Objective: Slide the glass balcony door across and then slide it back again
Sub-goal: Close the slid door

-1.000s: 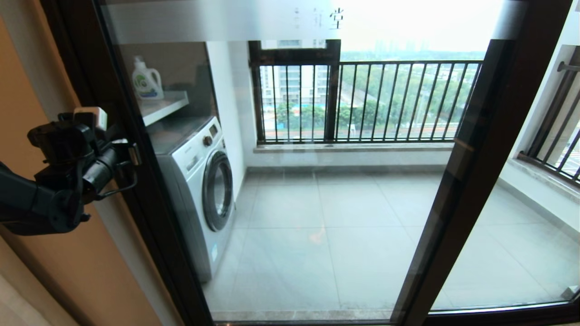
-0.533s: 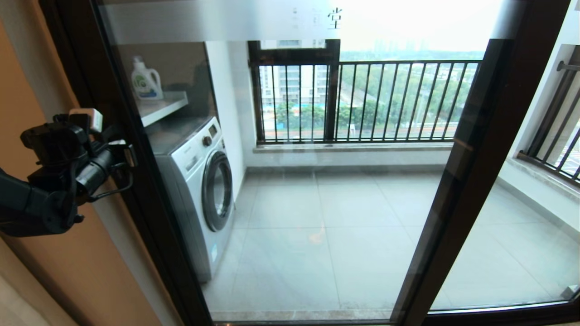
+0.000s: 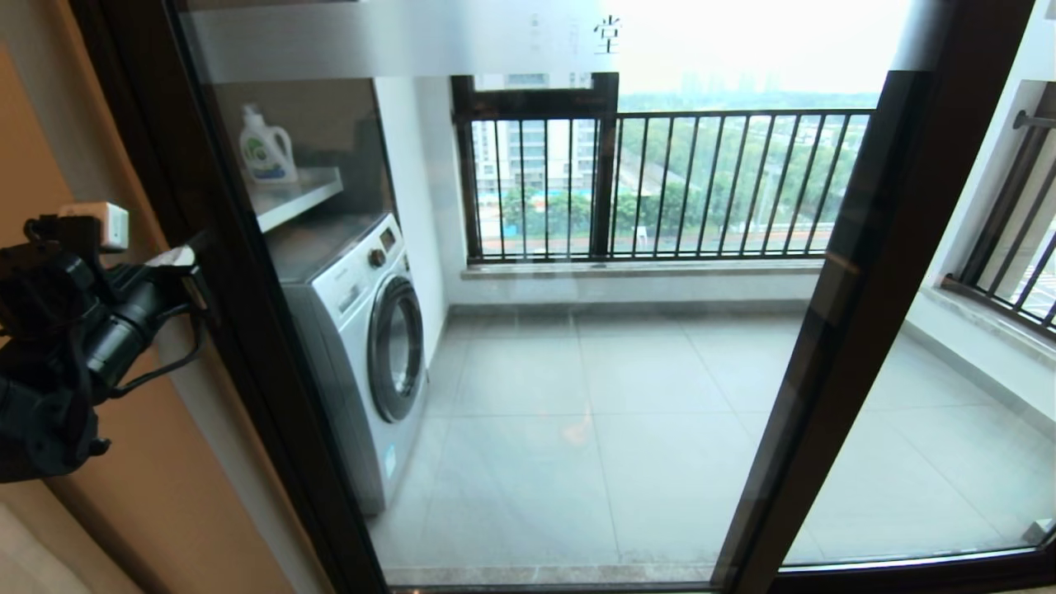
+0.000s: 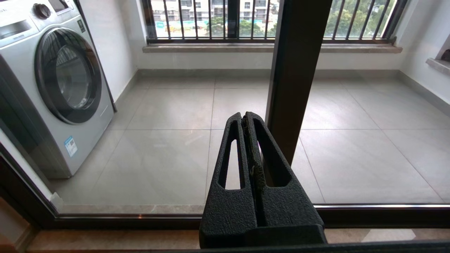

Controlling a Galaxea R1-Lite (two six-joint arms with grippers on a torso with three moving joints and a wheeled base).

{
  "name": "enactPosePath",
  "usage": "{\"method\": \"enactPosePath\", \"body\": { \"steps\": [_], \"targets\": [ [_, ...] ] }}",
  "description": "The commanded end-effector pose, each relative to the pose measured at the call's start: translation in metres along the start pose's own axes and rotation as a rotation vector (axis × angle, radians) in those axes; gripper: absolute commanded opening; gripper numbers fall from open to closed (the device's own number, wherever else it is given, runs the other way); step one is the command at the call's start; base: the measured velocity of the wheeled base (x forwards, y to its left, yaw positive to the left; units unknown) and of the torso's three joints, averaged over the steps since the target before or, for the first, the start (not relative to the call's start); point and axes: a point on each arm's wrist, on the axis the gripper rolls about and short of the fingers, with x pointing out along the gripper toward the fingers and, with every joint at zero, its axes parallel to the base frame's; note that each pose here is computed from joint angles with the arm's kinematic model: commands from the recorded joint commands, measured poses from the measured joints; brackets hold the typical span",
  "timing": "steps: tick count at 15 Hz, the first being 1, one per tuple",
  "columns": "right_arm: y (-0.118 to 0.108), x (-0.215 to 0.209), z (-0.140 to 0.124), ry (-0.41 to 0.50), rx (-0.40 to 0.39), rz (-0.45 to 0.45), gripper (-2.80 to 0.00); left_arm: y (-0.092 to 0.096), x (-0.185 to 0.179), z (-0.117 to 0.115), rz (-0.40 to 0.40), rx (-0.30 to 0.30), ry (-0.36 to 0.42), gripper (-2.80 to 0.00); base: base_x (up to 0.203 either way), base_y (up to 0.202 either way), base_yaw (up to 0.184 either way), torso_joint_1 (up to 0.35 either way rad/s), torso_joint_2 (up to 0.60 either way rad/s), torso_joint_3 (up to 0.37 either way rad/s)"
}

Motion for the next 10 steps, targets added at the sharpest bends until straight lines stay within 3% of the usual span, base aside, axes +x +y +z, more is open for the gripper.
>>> {"method": "enactPosePath", "body": {
  "steps": [1,4,8,10],
  "targets": [
    [0.000,0.001,-0.003,0.012,0.000,0.001,-2.80,0.007,-0.001,-0.007,0.016,0.000,0.018,-2.80,0.000,0.000,0.000,0.000,0.00,0.000],
    [0.000,0.001,-0.003,0.012,0.000,0.001,-2.80,0.028,0.003,-0.025,0.073,0.008,0.066,-2.80,0.000,0.000,0.000,0.000,0.00,0.000],
    [0.000,0.001,-0.003,0.013,0.000,0.000,-2.80,0.032,0.011,-0.036,0.077,0.008,0.081,-2.80,0.000,0.000,0.000,0.000,0.00,0.000],
    [0.000,0.001,-0.003,0.013,0.000,0.000,-2.80,0.031,0.011,-0.037,0.040,0.009,0.083,-2.80,0.000,0.000,0.000,0.000,0.00,0.000]
  ]
}}
